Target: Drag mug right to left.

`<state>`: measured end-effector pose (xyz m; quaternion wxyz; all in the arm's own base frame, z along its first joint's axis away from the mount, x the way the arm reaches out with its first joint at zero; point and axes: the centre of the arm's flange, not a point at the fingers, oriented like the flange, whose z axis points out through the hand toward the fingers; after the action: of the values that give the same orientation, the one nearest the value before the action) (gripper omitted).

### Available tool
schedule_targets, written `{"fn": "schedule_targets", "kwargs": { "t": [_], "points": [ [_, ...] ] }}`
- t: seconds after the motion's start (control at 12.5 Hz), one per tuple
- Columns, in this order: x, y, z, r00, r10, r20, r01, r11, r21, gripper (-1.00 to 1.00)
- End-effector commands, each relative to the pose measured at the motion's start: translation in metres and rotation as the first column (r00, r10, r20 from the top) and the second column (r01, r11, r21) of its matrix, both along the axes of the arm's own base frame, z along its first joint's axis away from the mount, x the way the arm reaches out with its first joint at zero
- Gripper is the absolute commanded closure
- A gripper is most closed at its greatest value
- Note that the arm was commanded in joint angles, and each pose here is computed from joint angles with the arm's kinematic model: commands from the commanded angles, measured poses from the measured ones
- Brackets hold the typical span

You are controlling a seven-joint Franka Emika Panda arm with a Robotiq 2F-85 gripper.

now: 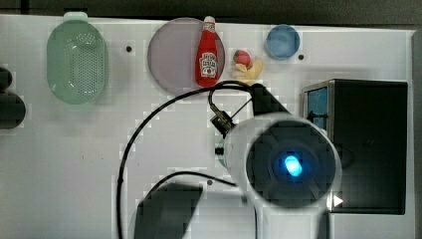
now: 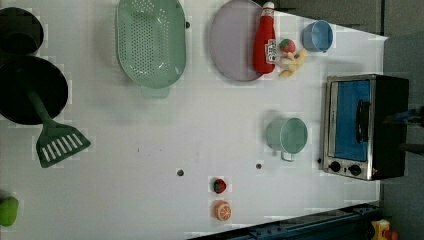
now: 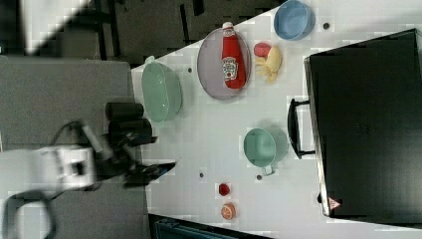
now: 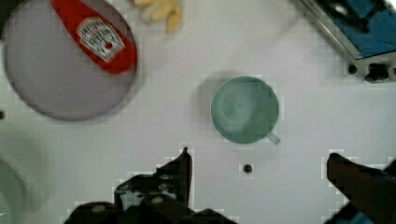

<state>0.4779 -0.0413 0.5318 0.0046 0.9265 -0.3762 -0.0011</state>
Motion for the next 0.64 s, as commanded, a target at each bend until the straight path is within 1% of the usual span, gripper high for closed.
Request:
{"fn": "schedule_targets", "kwargs": {
  "t": [0.08,0.24,0.32,0.4,0.64],
  "points": [
    [0.003,0.003,-0.109,0.981,0.158,-0.111,-0.155,0.987,0.042,-1.00],
    [0.005,0.004,-0.152,0.957,0.276,-0.089,-0.273,0.961,0.046,-1.00],
    [0.005,0.004,-0.171,0.935,0.346,-0.084,-0.343,0.938,0.049,-1.00],
    [0.004,0.004,-0.189,0.904,0.420,-0.085,-0.416,0.908,0.057,-1.00],
    [-0.001,0.006,-0.244,0.770,0.632,-0.090,-0.625,0.775,0.099,-1.00]
  ]
}}
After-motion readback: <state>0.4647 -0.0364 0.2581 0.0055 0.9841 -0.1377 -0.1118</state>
